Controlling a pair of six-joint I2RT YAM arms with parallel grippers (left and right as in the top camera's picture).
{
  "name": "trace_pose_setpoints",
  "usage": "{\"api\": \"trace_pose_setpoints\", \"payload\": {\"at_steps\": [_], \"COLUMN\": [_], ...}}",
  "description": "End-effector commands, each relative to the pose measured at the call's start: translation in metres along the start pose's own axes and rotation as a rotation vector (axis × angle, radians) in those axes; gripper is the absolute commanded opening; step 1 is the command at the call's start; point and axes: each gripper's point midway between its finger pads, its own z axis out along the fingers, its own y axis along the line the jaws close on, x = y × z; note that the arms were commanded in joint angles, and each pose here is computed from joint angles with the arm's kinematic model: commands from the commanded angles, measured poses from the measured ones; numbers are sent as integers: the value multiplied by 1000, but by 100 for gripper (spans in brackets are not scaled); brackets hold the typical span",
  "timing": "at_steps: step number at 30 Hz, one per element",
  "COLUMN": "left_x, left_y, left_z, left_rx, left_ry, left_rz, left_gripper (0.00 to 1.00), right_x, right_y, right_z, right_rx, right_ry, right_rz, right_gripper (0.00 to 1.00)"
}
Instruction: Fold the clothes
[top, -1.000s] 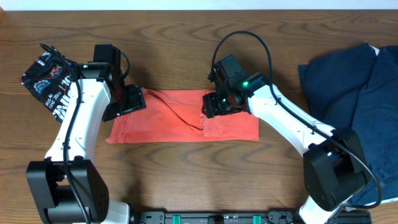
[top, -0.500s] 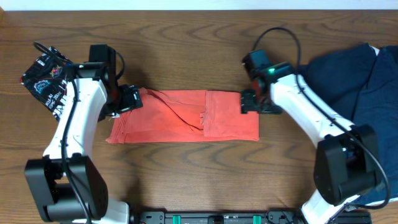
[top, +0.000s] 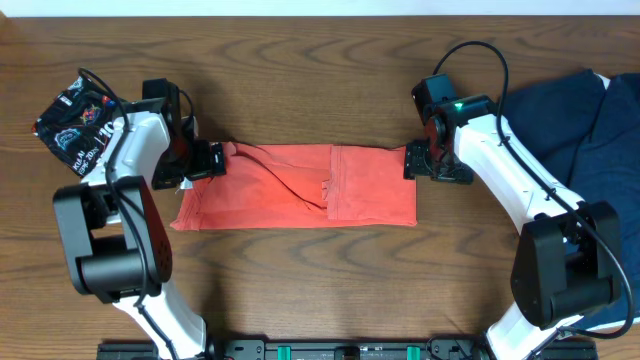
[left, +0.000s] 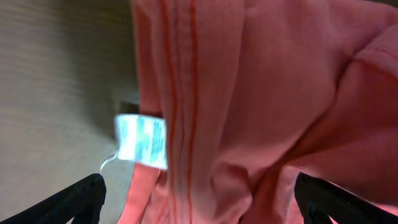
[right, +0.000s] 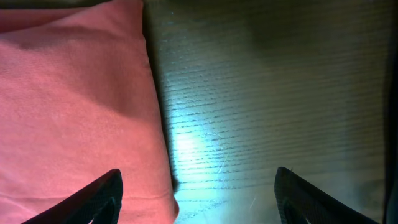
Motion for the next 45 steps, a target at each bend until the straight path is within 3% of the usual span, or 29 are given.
{"api": "trace_pose_setpoints", "payload": {"at_steps": [1, 14, 16, 18, 24, 28, 36, 45], "left_x": [4, 18, 18, 19, 21, 21, 14, -14], "left_y": [-14, -16, -16, -16, -16, -12, 11, 66], "left_z": [11, 48, 47, 47, 47, 47, 31, -48], "left_rx": [92, 121, 121, 122, 121, 99, 1, -114], "left_ry": [34, 148, 148, 153, 159, 159, 130, -72], "left_rz": [21, 5, 5, 4, 3, 5, -24, -176], "left_gripper": [98, 98, 87, 68, 44, 6, 6, 6], "right_x": [-10, -6, -6, -6, -6, -5, -6, -16], "right_y": [0, -4, -5, -5, -5, -6, -13, -58], "right_z": [-14, -14, -14, -14, -14, -14, -13, -13], "right_rx": [-8, 10, 13, 15, 15, 17, 38, 103], "right_ry": [-50, -35, -36, -37, -37, -33, -35, -32], "right_rz": [21, 20, 21, 21, 20, 20, 31, 109], "right_gripper": [76, 76, 76, 76, 76, 76, 76, 77]}}
